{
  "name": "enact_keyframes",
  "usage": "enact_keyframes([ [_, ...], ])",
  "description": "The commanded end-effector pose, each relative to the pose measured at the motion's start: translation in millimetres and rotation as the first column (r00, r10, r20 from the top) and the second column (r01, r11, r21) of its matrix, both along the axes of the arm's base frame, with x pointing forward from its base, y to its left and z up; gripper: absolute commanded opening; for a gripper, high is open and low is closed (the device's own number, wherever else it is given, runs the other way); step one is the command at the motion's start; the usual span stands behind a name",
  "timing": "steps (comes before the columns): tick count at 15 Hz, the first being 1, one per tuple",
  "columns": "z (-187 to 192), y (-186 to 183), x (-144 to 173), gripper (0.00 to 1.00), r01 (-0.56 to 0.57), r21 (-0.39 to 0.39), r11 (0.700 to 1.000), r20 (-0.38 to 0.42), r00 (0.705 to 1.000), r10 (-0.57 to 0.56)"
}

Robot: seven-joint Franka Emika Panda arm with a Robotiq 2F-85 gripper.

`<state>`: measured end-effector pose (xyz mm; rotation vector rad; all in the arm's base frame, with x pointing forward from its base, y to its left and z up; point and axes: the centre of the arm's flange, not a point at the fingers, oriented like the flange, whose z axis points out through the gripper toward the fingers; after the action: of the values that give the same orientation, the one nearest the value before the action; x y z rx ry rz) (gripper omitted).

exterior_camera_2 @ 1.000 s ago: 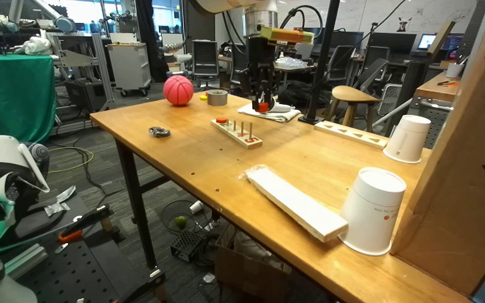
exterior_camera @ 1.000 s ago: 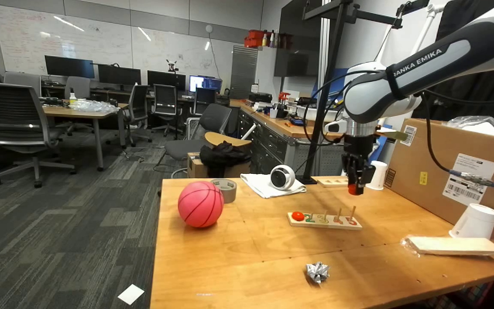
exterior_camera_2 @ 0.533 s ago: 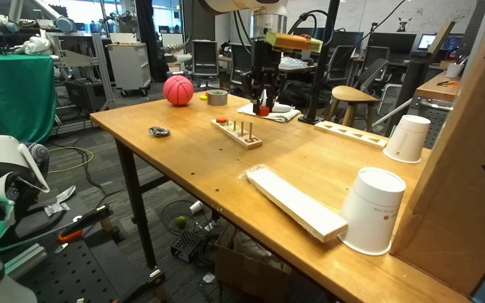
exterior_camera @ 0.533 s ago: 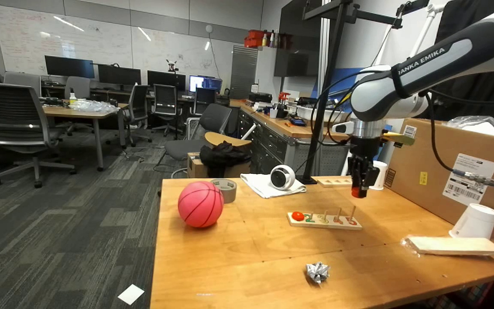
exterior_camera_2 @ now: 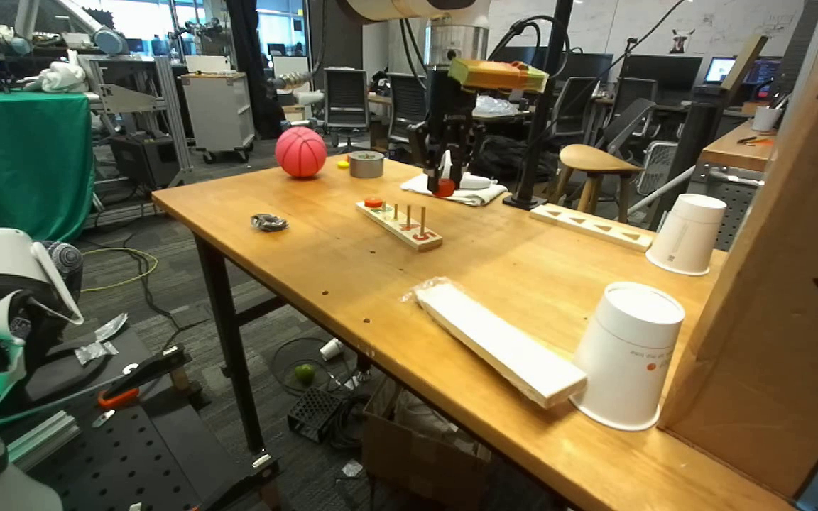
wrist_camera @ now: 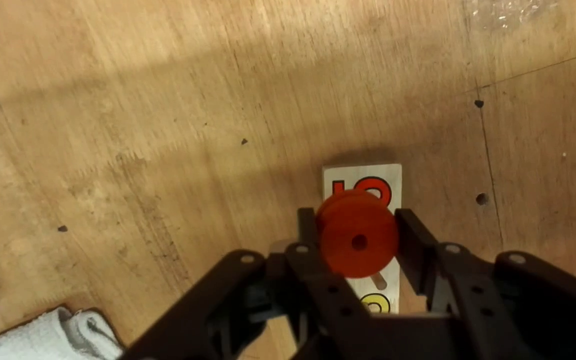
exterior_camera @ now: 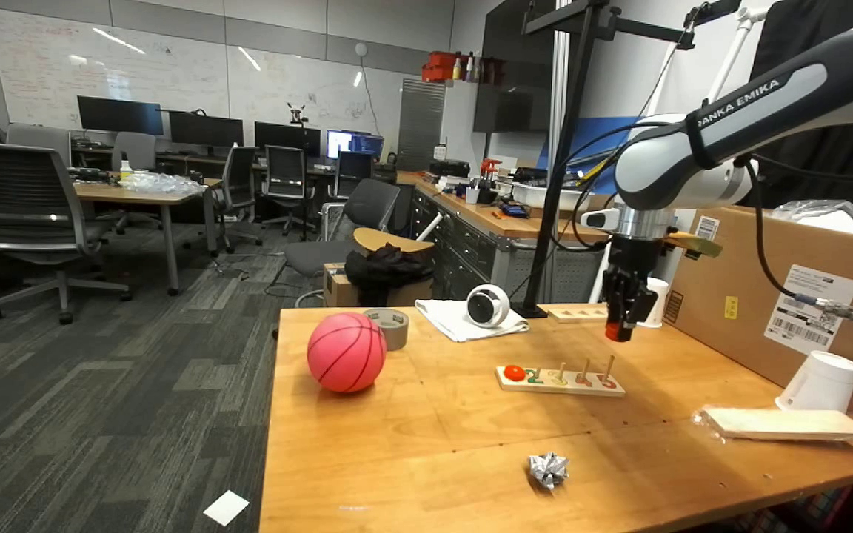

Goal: Put both right and left blocks on the first right position

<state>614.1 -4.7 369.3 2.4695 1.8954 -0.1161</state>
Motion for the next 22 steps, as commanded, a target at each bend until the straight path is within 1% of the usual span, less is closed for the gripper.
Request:
enact_keyframes([
  [1, 11.9, 4.9, -17.6, 0.25, -0.037, 0.022, 0.999, 0.055, 0.998, 0.036],
  [9, 11.6, 8.1, -27.2, 0.25, -0.045, 0.010, 0.999, 0.042, 0.998, 0.045],
  [17, -2.7, 23.5, -27.3, 0.25, -0.072, 0.016, 0.997, 0.031, 0.997, 0.071],
  [22, -10.4, 25.8, -27.4, 0.25, -0.079, 0.014, 0.997, 0.017, 0.997, 0.078],
])
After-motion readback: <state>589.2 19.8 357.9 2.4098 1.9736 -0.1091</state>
